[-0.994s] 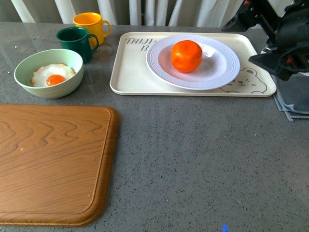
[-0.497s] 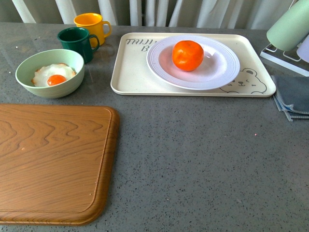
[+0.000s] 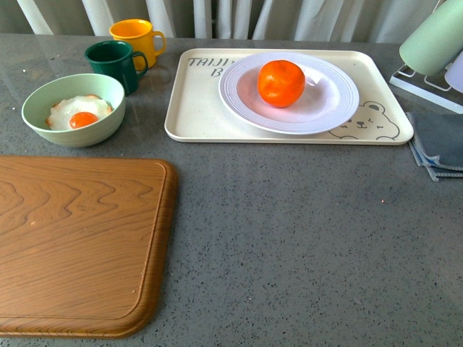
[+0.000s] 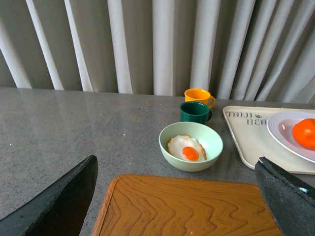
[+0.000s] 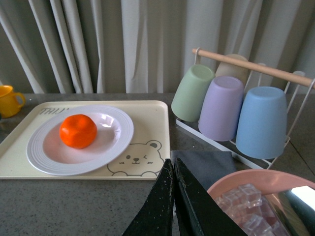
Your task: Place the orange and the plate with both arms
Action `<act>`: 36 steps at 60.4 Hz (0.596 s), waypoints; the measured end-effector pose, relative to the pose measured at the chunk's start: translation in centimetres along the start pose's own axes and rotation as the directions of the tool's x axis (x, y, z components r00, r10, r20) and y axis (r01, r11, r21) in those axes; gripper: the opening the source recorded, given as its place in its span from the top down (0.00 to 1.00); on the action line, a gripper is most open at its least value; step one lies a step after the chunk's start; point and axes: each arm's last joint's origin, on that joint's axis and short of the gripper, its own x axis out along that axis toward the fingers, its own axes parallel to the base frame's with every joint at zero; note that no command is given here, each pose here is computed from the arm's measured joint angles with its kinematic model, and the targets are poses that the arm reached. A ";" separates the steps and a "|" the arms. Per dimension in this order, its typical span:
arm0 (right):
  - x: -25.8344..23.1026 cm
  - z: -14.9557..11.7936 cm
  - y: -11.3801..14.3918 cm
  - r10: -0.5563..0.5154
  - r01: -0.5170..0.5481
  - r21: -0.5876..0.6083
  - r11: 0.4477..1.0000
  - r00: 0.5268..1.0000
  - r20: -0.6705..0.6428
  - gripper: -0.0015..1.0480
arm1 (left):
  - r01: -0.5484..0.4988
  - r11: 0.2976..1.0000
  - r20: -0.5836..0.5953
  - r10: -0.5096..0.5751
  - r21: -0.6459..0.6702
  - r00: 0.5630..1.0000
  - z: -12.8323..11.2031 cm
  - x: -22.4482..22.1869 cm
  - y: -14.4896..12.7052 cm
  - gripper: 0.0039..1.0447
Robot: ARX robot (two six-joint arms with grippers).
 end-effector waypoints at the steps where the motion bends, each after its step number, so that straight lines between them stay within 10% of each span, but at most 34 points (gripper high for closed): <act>1: -0.2 -0.1 0.0 0.001 -0.001 0.000 1.000 1.000 0.000 0.98 | 0.000 1.000 0.000 0.000 0.000 1.000 0.0 0.0 0.0 0.08; 36: -3.1 -0.4 0.0 0.006 -0.005 -0.001 1.000 1.000 0.028 0.98 | 0.000 1.000 0.000 0.000 0.000 1.000 0.0 0.0 0.0 0.08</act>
